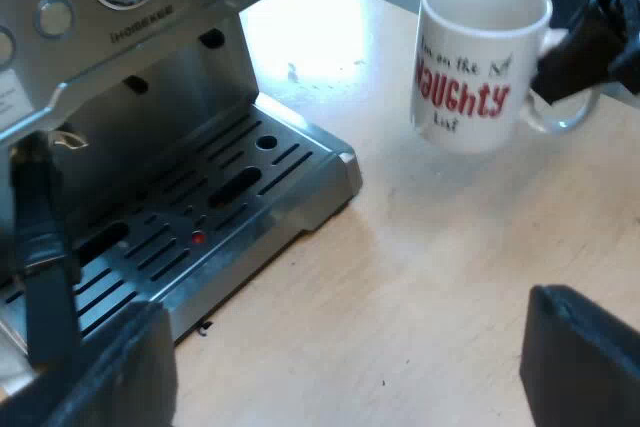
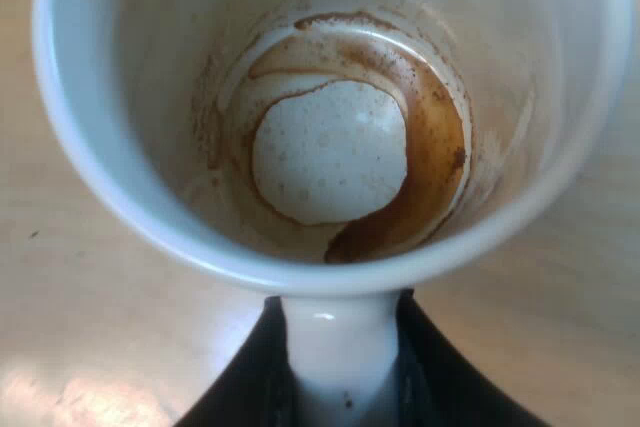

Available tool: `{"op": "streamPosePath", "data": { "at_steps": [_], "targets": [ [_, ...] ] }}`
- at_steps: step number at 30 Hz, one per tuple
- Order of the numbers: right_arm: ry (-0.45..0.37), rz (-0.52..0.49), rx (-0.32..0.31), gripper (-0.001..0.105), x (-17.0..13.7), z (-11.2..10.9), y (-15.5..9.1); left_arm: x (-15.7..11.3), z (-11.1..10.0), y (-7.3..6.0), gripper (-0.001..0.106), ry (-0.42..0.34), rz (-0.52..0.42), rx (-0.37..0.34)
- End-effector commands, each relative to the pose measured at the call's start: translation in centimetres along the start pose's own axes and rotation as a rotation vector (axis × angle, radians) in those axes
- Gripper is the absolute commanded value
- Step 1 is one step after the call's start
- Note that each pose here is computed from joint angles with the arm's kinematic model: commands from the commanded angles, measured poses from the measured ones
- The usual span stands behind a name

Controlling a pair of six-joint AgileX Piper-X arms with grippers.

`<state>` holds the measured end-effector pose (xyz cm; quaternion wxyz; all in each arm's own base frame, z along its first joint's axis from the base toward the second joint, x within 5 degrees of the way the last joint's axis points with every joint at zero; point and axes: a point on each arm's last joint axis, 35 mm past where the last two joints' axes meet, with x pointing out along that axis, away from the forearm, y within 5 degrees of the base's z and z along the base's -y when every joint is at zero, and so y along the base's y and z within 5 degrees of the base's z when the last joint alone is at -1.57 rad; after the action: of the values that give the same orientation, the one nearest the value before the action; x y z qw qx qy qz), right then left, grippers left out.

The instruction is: Place mug into machine

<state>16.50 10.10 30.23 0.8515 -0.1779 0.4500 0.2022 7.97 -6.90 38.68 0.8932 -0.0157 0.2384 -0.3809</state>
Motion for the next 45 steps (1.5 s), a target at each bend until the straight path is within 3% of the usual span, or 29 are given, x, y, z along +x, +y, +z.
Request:
{"op": "streamPosePath", "data": {
  "at_steps": [1, 11, 20, 30, 40, 45],
  "targets": [
    [-0.047, 0.004, -0.011, 0.0, -0.8, 0.4, 0.6, -0.6, -0.3, -0.1, 0.072, 0.004, 0.015, -0.013],
    [-0.065, 0.085, -0.065, 0.0, -1.4, 0.3, 3.8, -1.9, -3.1, 0.1, 0.072, -0.01, 0.014, -0.055],
    [-0.072, 0.108, -0.071, 0.0, -1.5, 0.3, 4.4, -1.3, -5.0, 0.6, 0.072, -0.002, 0.04, -0.057],
    [-0.105, 0.113, -0.064, 0.0, -1.2, 1.2, 4.7, -0.9, -4.4, 0.8, 0.072, -0.089, 0.077, -0.047],
    [-0.06, 0.106, -0.091, 0.0, 0.5, 3.9, 5.6, 2.0, -4.8, 1.6, 0.072, -0.065, 0.124, -0.057],
    [-0.047, 0.145, -0.096, 0.0, 1.4, 4.3, 6.1, 3.3, -4.0, 2.9, 0.072, -0.07, 0.133, -0.093]
  ]
}}
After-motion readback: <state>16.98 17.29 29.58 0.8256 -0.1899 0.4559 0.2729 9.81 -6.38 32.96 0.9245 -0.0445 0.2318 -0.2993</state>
